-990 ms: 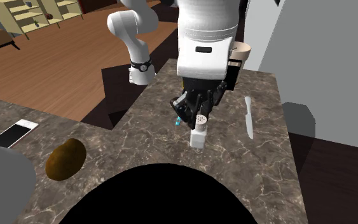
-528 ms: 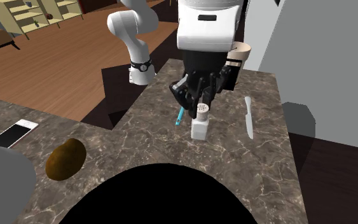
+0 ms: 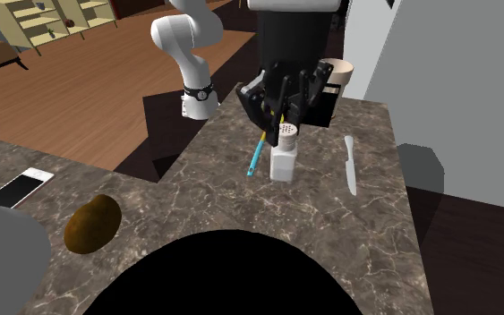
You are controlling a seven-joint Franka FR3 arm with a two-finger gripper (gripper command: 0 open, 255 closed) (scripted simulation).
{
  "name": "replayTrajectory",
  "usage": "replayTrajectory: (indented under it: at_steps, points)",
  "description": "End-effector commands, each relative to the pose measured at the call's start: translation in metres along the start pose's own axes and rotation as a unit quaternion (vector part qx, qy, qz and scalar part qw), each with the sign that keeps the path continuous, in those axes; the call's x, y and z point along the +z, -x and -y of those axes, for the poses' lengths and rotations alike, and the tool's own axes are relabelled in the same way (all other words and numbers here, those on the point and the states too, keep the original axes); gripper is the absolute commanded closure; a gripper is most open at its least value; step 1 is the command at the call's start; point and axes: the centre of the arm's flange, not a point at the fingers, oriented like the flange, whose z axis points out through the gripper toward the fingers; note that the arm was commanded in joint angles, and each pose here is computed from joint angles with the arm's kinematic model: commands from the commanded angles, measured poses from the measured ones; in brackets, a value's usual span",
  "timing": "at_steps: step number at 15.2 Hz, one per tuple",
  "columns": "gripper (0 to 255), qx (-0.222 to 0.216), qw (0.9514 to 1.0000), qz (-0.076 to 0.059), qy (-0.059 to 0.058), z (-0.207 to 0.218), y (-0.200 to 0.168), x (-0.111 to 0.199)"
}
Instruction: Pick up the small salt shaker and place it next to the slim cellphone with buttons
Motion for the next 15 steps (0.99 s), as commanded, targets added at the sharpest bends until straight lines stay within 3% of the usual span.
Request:
replayTrajectory:
  at_steps: [1,15]
  points:
    - [255,0.000,1.0000,0.000,0.000,0.000,-0.001,-0.007]
    - [255,0.000,1.0000,0.000,0.000,-0.153,0.103,-0.011]
